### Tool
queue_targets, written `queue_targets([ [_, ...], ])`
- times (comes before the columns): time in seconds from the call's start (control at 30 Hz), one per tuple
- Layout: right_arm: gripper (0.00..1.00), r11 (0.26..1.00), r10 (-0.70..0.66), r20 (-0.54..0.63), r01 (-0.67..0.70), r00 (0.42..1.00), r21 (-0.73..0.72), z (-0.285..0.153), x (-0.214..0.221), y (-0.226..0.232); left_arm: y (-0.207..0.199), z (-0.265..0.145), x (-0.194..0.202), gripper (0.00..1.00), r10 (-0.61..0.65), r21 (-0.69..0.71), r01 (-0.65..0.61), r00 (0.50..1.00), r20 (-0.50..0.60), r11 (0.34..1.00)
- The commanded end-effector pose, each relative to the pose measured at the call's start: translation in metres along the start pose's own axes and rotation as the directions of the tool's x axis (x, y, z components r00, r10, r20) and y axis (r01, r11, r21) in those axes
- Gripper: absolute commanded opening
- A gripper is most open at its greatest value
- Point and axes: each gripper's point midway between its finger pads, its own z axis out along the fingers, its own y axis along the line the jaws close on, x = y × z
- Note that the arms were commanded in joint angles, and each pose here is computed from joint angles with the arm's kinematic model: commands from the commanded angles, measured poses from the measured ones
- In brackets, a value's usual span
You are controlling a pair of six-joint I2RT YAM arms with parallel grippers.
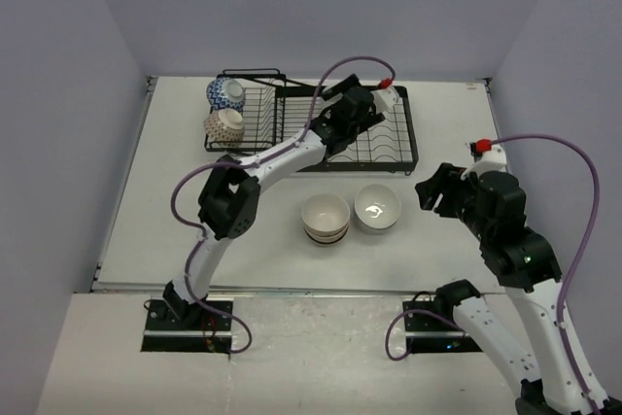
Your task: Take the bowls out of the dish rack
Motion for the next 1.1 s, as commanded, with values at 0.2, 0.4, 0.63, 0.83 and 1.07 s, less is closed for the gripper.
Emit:
queue_targets([
  [0.2, 0.63, 0.993, -0.053, 0.018, 0.055, 0.998, -0.103, -0.004, 0.001, 0.015, 0.029, 0.047, -0.005, 0.99, 0.202, -0.105, -0.190, 0.972, 0.123, 0.976],
  [0.4, 0.63, 0.982, -0.071, 0.038, 0.076, 0.997, -0.172, -0.014, -0.001, 0.025, 0.029, 0.085, 0.025, 0.99, 0.195, -0.065, -0.188, 0.974, 0.117, 0.980],
  [0.63, 0.63, 0.972, -0.074, 0.063, 0.086, 0.995, -0.218, -0.019, -0.004, 0.033, 0.014, 0.113, 0.055, 0.98, 0.176, 0.013, -0.179, 0.978, 0.115, 0.984],
  [0.83, 0.63, 0.956, -0.081, 0.066, 0.097, 0.994, -0.276, -0.026, -0.003, 0.043, 0.022, 0.134, 0.062, 0.88, 0.145, -0.053, -0.139, 0.981, 0.132, 0.989],
  [1.07, 0.63, 0.949, -0.087, 0.083, 0.107, 0.993, -0.296, -0.030, -0.004, 0.046, 0.023, 0.138, 0.059, 0.59, 0.120, -0.080, -0.109, 0.981, 0.155, 0.991],
])
